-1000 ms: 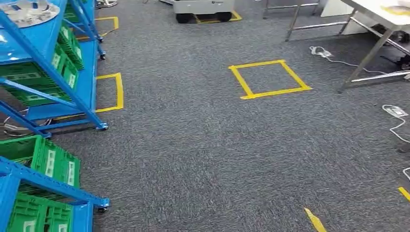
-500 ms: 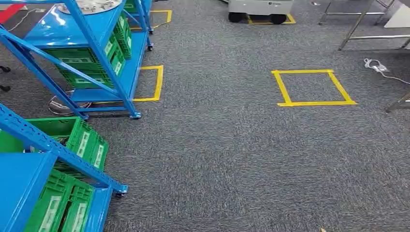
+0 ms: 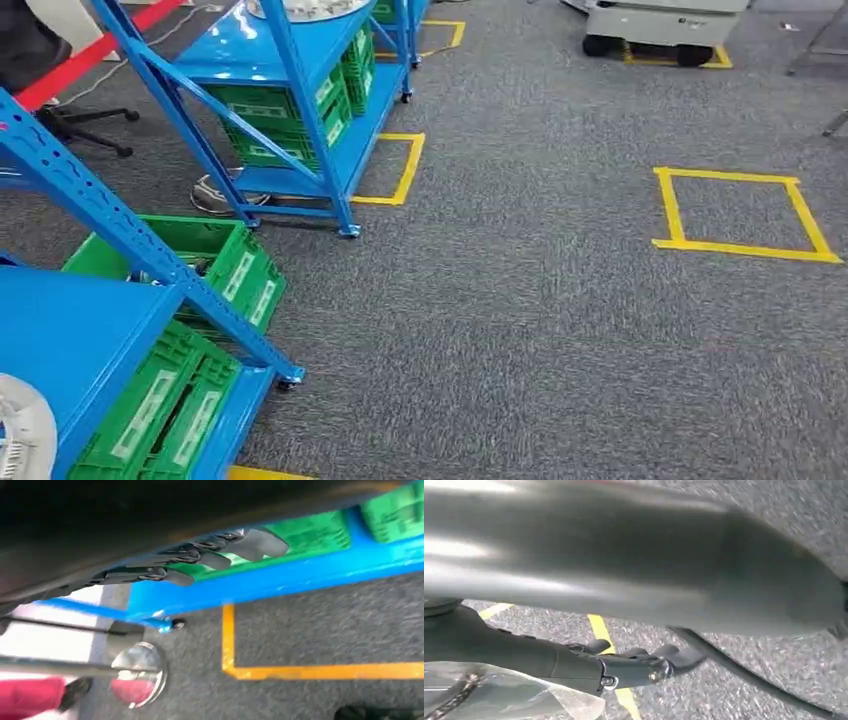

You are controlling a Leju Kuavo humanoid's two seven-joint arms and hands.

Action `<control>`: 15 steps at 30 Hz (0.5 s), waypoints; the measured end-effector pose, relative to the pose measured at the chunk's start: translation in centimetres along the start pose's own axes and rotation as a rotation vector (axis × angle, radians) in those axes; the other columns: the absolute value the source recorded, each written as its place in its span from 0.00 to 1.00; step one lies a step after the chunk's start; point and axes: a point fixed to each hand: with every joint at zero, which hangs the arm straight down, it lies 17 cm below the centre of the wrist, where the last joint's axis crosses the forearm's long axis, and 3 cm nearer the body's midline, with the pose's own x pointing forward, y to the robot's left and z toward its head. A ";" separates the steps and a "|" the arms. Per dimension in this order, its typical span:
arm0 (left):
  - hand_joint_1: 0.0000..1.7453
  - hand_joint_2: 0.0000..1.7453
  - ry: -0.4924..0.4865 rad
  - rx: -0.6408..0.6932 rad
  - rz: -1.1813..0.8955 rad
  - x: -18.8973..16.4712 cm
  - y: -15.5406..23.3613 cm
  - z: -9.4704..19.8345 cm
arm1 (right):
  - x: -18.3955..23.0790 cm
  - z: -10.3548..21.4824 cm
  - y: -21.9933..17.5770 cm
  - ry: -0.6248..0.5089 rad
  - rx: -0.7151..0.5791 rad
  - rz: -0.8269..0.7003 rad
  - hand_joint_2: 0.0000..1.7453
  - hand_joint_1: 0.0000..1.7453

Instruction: Take the parts from the cabinet and place them on the table.

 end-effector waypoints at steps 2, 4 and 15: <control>0.00 0.00 0.000 0.000 -0.001 -0.1 -0.1 0.2 | 0.0 0.0 0.1 -0.003 0.004 0.005 0.00 0.00; 0.00 0.00 -0.011 0.008 0.005 0.4 0.2 0.1 | -0.4 0.3 0.7 0.001 0.015 0.004 0.00 0.00; 0.00 0.00 -0.012 0.008 0.006 0.4 0.1 0.2 | -0.2 0.2 0.2 -0.005 0.011 0.010 0.00 0.00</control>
